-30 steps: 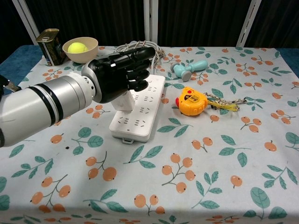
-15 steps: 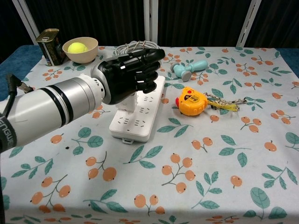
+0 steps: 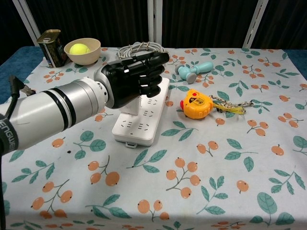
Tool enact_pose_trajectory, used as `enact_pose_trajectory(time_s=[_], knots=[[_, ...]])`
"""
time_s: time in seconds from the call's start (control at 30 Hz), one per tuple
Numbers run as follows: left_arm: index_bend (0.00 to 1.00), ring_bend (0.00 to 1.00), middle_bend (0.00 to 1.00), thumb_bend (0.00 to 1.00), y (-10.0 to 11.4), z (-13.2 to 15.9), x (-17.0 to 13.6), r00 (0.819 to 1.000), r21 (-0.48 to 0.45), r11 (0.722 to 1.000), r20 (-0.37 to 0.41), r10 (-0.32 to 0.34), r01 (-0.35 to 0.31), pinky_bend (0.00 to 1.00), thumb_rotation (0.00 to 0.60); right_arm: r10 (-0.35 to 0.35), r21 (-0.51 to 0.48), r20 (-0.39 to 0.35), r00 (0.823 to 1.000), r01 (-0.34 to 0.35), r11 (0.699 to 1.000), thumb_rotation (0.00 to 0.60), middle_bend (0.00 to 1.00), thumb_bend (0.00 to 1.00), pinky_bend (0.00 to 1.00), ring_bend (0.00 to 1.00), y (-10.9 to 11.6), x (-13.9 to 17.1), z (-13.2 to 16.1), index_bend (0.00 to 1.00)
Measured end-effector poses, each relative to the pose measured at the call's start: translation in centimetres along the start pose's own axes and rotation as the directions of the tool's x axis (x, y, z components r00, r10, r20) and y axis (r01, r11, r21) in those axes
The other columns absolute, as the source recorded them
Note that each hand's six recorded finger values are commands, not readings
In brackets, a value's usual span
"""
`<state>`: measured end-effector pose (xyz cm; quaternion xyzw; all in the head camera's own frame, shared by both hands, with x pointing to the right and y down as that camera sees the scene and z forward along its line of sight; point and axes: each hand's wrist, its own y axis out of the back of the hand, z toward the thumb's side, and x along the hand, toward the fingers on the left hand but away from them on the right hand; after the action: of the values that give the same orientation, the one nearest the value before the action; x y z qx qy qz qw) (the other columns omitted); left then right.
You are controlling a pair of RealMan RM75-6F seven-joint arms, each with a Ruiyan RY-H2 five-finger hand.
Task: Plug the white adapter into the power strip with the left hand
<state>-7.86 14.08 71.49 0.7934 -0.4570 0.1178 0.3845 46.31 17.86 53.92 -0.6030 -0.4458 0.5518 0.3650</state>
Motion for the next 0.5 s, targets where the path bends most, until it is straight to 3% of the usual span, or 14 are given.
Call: enact_pose_trajectory(time_s=[0.27, 0.5], knots=[[0.76, 0.77, 0.83, 0.42, 0.4, -0.4, -0.2, 1.000, -0.010, 1.000, -0.013, 0.008, -0.008, 0.80, 0.600, 0.000, 0.001, 0.000, 1.000, 0.000, 1.000, 0.600, 0.09, 0.12, 0.00, 0.00, 0.0, 0.0, 0.1, 0.07], [0.75, 0.73, 0.79, 0.42, 0.3, 2.4, -0.4, 0.998, -0.010, 1.000, 0.069, -0.001, 0.001, 0.78, 0.600, -0.004, 0.001, -0.001, 1.000, 0.004, 1.000, 0.600, 0.09, 0.12, 0.00, 0.00, 0.2, 0.1, 0.1, 0.07]])
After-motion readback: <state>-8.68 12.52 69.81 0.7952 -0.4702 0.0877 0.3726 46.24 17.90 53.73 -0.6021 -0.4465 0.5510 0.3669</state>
